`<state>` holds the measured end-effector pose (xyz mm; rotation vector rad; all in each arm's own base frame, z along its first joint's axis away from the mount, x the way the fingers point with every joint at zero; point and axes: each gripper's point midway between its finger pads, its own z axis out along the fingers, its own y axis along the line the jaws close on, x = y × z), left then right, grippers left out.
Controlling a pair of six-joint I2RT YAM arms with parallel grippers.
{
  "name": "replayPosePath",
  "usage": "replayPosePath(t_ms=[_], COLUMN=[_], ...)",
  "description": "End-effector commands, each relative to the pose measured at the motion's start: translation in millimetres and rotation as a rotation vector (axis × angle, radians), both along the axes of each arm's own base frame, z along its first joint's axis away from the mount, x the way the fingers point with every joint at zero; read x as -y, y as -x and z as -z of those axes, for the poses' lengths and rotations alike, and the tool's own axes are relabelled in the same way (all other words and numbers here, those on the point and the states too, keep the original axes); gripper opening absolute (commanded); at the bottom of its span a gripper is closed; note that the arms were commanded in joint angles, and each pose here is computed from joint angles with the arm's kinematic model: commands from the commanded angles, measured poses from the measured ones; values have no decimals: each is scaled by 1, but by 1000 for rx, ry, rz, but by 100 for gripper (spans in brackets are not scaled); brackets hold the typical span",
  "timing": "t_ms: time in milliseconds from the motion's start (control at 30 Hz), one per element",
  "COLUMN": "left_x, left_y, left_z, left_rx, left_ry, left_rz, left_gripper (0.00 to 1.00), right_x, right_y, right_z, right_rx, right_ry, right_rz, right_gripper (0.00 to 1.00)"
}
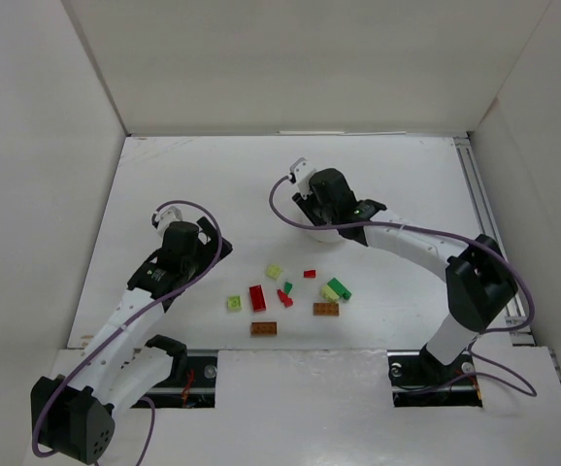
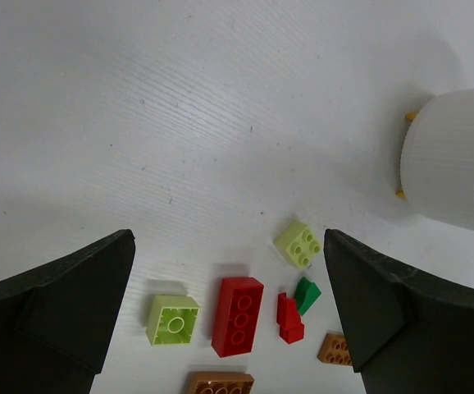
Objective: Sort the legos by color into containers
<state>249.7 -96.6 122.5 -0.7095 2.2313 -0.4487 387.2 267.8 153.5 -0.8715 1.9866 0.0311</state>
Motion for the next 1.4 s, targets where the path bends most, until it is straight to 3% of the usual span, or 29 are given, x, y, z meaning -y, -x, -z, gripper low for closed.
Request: replayPosePath(t_ms=[0,233,633,1233,1367], left_x=[1,0,2,14,19], left_y=[-4,-4,-4,-3,2], left_z=[-7,-5,-11,-11,-2], left_rx=[36,28,43,38,13], left_ry=[6,-4,8,38,48], left_rz=[8,14,21,84,120], left_gripper=[99,99,99,99,99], right_x=[7,8,16,16,13], right_y=[-6,-1,13,46,73], right_z=[-12,-3,-7,-48,-49], right_rx=[62,41,42,69,11], right_ry=[-28,-19,-34,-174,-280], right_rz=[63,53,38,-28,-75], right_gripper=[25,31,58,56,65])
